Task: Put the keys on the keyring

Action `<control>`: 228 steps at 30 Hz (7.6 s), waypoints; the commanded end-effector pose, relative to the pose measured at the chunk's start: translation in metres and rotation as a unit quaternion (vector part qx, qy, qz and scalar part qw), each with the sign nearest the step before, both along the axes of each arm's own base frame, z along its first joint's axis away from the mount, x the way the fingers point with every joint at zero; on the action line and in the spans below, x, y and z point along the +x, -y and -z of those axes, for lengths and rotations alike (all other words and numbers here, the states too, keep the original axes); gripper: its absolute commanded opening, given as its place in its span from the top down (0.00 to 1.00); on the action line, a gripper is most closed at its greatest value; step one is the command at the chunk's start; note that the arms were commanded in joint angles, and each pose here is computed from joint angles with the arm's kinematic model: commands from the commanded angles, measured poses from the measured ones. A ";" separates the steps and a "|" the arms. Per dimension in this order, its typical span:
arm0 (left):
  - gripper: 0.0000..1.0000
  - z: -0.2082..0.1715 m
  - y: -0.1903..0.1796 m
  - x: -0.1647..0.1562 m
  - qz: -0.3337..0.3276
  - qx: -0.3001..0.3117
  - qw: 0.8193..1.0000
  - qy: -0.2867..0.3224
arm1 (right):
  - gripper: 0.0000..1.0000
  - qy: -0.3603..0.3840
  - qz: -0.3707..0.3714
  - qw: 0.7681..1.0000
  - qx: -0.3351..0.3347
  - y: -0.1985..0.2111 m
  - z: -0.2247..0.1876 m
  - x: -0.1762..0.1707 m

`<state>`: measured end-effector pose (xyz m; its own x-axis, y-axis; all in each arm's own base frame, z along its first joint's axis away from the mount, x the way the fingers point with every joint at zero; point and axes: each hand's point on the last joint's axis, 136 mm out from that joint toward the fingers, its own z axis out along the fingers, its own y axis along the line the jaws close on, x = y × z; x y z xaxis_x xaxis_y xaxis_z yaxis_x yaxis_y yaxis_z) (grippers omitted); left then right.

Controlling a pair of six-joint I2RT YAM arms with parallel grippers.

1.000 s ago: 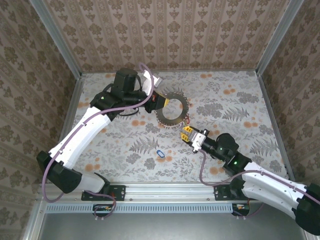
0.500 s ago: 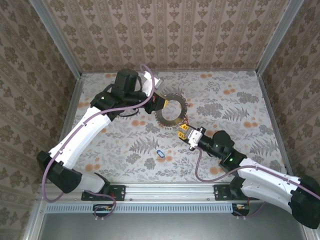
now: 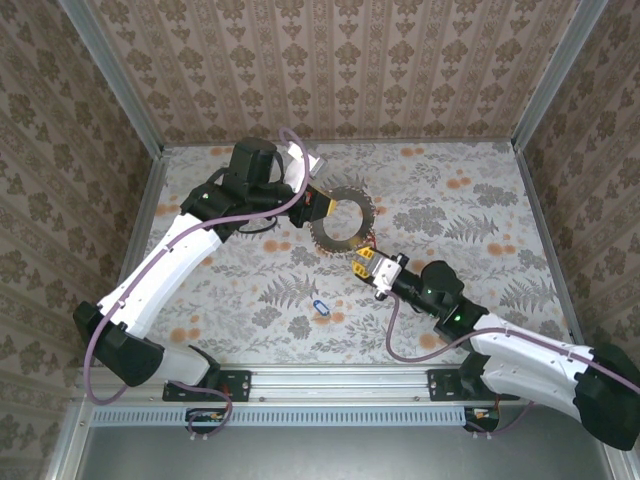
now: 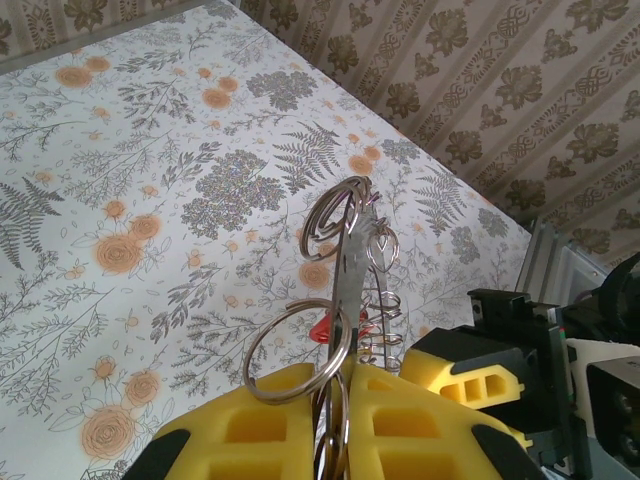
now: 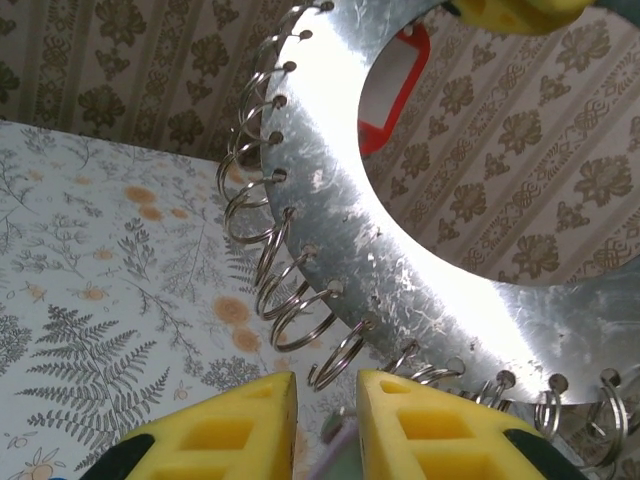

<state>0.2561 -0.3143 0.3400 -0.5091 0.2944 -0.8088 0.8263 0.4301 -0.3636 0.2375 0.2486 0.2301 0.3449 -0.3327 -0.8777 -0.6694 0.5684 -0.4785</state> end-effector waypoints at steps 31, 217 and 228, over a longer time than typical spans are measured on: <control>1.00 -0.029 0.002 -0.002 0.001 -0.033 0.999 0.036 | 0.74 0.009 0.045 0.999 0.018 0.011 -0.004 0.001; 0.93 0.101 -0.004 0.063 -0.194 -0.150 0.943 -0.224 | 1.00 -0.201 0.058 0.974 0.091 0.040 0.011 0.051; 0.72 0.185 0.011 0.075 -0.210 -0.117 0.925 -0.293 | 1.00 -0.254 0.074 0.961 0.081 0.048 0.047 0.071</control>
